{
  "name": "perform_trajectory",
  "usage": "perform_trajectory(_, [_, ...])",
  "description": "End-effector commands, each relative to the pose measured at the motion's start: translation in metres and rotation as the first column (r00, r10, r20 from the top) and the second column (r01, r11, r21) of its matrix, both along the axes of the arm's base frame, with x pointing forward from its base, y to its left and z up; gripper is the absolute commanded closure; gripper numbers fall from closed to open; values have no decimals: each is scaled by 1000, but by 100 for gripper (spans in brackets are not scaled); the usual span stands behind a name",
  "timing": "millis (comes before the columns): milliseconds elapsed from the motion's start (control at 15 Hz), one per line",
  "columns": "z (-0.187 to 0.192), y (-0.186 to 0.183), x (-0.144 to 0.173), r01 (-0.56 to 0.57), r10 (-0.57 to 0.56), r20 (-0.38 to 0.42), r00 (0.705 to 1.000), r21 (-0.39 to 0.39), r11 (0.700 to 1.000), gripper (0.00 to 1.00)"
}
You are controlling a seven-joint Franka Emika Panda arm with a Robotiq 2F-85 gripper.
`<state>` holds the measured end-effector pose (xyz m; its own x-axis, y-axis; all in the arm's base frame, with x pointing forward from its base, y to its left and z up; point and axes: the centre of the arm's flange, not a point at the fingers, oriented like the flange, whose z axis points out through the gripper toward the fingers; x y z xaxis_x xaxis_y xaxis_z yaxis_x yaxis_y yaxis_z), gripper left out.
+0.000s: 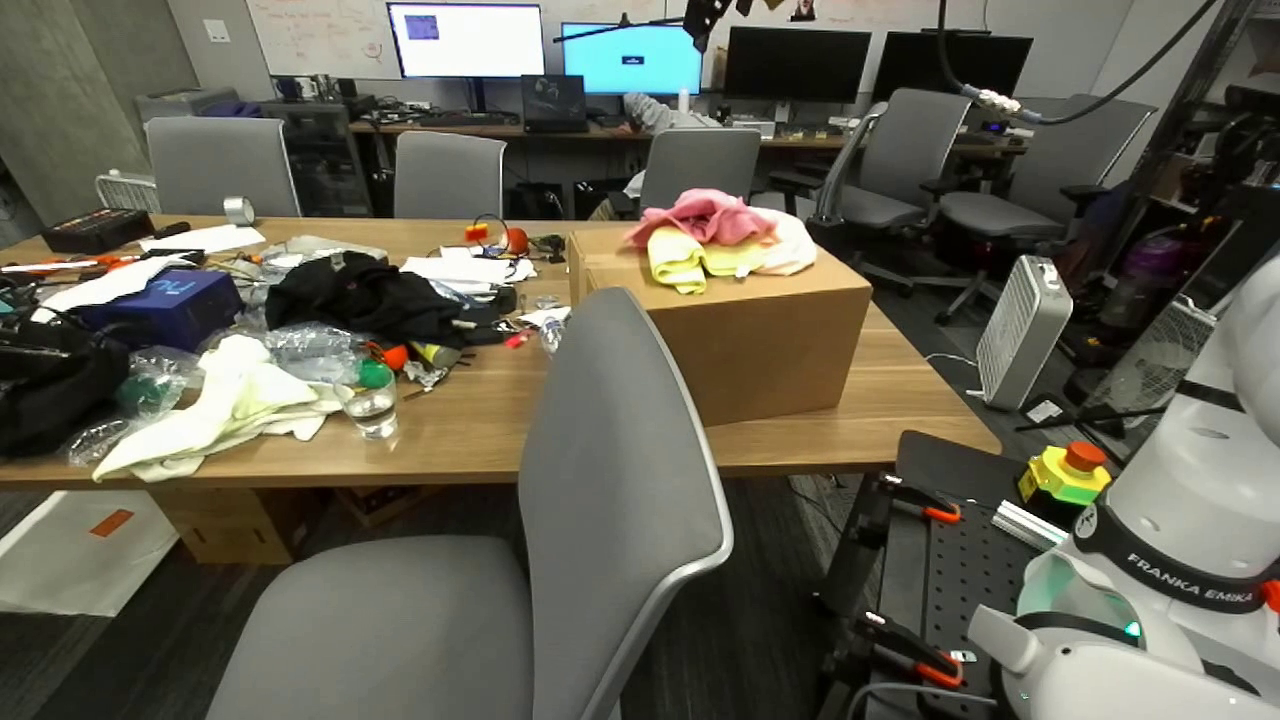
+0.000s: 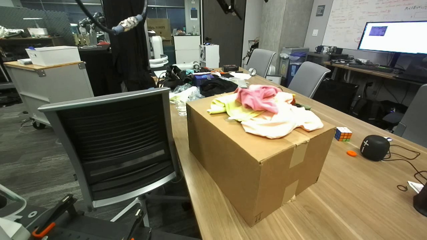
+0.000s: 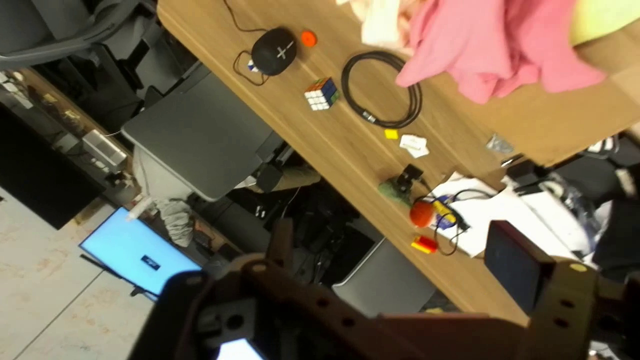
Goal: Put the shirts on the chair onto the box
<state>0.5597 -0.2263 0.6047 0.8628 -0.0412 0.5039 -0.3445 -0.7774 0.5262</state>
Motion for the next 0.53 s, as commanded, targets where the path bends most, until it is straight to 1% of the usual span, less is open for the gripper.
perform_trajectory(0, [-15,15,-35,-107,118,-151,982,76,991,0])
perform_trajectory(200, [-21,21,-60,-163,203,-261,944,164,973,0])
perform_trajectory(333, [-17,21,-82,-187,247,-308,919,211,960,0])
perform_trajectory(467, [-9,17,-104,-210,288,-334,897,252,945,0])
